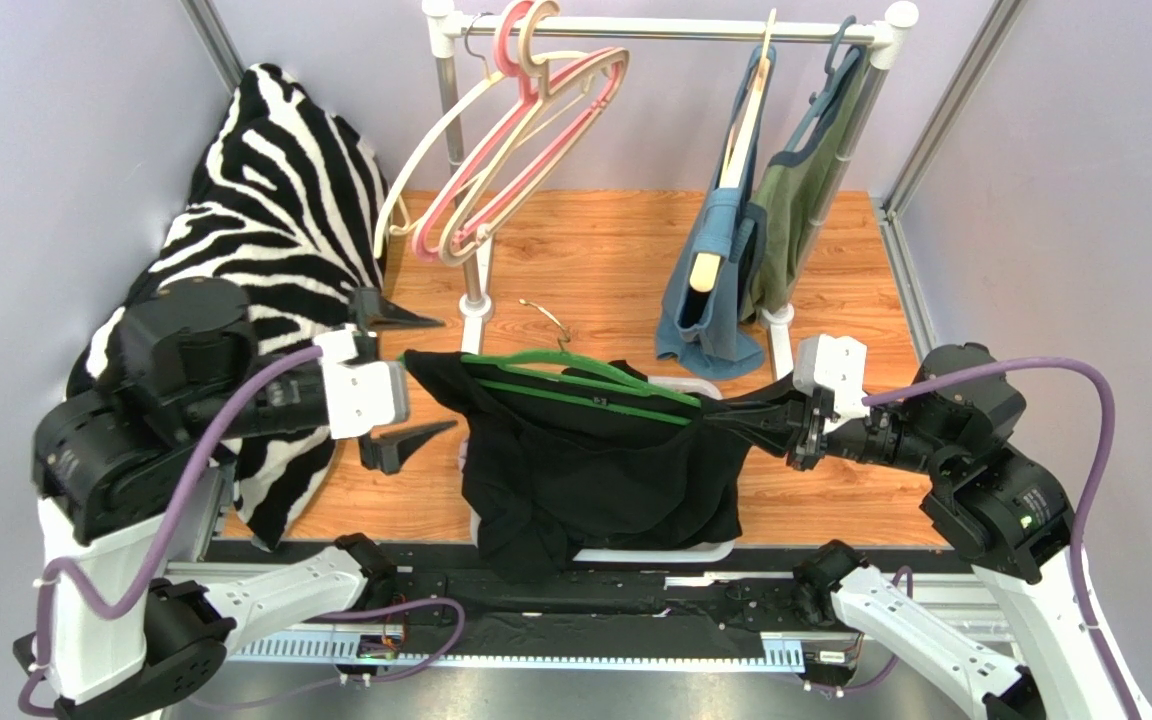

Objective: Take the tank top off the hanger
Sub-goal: Pick up the hanger from the clothesline, then remove the tank top from the hanger.

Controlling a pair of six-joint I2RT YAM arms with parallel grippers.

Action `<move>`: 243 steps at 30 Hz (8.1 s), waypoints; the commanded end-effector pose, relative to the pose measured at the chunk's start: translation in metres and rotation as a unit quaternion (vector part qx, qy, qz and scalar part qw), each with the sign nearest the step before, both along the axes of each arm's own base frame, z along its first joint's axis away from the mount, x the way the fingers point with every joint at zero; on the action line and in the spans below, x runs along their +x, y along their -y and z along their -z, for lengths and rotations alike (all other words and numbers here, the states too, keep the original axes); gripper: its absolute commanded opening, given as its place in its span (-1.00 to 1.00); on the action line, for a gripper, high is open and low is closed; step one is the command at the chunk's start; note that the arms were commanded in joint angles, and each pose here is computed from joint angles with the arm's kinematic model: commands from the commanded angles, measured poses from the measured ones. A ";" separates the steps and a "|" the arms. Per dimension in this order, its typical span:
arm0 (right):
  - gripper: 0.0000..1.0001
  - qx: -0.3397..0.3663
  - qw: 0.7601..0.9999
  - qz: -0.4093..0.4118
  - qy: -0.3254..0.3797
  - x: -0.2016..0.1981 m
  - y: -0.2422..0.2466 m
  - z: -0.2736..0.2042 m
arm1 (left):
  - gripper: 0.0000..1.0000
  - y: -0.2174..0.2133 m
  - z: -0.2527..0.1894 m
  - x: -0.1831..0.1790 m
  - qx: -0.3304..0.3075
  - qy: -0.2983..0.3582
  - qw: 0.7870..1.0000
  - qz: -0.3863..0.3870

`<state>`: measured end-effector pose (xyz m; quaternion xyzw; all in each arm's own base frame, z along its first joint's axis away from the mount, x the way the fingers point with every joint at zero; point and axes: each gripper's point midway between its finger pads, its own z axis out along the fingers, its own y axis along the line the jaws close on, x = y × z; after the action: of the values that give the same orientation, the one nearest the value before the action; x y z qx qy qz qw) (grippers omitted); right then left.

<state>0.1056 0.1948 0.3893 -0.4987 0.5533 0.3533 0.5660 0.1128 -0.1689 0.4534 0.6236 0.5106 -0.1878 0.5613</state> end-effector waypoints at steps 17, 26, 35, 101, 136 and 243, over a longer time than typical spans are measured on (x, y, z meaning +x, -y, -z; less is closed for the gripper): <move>-1.00 0.014 0.989 -0.040 0.139 0.002 -0.013 -0.027 | 0.39 0.033 0.055 0.009 0.049 -0.123 0.990 0.045; -1.00 0.024 0.990 0.005 0.140 0.025 -0.016 -0.024 | -1.00 0.032 0.052 0.011 0.042 -0.128 0.990 0.030; -0.14 0.043 0.988 0.122 0.086 0.042 0.011 -0.013 | -1.00 0.027 0.046 0.022 0.035 -0.099 0.994 -0.001; 0.40 0.043 0.960 0.268 0.068 0.027 0.086 0.001 | -1.00 0.013 0.047 0.012 0.050 -0.075 0.996 0.010; -1.00 0.016 0.999 -0.018 0.034 0.015 -0.024 -0.011 | -1.00 0.035 0.050 -0.002 0.043 -0.132 0.988 0.072; -1.00 0.021 0.992 0.124 0.006 -0.025 0.059 -0.016 | -1.00 0.008 0.113 0.063 -0.026 -0.233 0.958 -0.168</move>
<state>0.0847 0.1426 0.3780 -0.4277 0.6246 0.2923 0.5844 0.1830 -0.1726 0.3634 0.4657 0.7000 -0.2072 0.5002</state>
